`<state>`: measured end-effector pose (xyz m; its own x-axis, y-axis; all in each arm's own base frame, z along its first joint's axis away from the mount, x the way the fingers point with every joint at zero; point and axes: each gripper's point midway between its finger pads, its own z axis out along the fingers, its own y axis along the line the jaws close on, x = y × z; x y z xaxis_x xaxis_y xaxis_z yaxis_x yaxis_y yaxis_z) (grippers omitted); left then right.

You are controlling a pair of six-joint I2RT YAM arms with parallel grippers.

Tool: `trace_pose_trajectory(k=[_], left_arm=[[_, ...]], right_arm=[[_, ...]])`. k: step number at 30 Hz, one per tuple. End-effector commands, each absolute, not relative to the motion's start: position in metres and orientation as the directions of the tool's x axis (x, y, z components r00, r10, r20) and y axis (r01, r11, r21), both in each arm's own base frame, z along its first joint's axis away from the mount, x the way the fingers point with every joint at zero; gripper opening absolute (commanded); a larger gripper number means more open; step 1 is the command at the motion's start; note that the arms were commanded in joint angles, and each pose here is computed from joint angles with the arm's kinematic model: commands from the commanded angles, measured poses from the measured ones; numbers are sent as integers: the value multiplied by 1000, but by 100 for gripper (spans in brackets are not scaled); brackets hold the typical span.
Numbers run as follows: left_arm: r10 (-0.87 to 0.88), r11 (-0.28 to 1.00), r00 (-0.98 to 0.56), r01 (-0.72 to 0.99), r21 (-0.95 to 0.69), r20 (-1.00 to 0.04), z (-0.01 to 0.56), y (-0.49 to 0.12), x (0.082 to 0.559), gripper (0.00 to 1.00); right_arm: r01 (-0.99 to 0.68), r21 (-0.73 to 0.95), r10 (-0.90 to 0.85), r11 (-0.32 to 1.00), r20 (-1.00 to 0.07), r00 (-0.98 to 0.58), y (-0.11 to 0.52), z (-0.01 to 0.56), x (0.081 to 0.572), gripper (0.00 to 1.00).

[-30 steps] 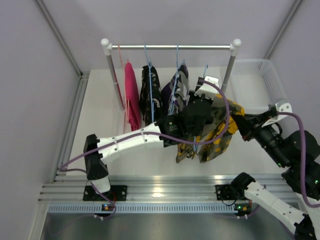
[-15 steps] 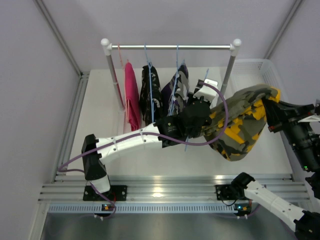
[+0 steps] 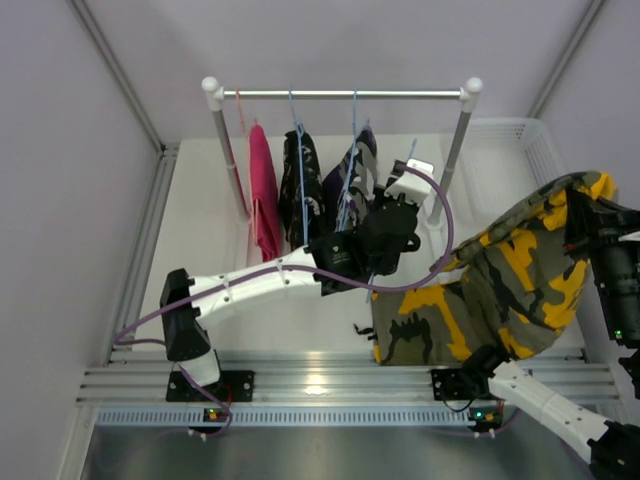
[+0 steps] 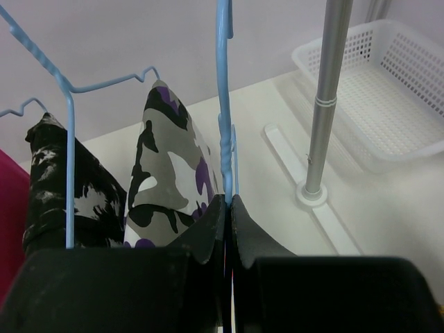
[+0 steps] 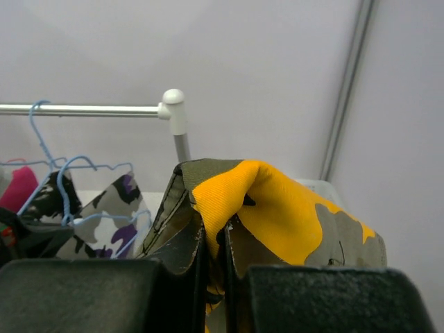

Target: Remove the trousers from the hanger

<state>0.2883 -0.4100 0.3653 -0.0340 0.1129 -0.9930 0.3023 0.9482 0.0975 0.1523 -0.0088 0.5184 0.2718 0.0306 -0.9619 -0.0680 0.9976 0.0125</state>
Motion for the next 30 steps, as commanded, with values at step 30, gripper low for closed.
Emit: trace_pose_trajectory(k=[30], left_arm=[[-26, 916, 73, 401, 5, -997, 439, -398, 272, 0]], right_arm=[[323, 39, -36, 946, -974, 224, -20, 496, 244, 0]])
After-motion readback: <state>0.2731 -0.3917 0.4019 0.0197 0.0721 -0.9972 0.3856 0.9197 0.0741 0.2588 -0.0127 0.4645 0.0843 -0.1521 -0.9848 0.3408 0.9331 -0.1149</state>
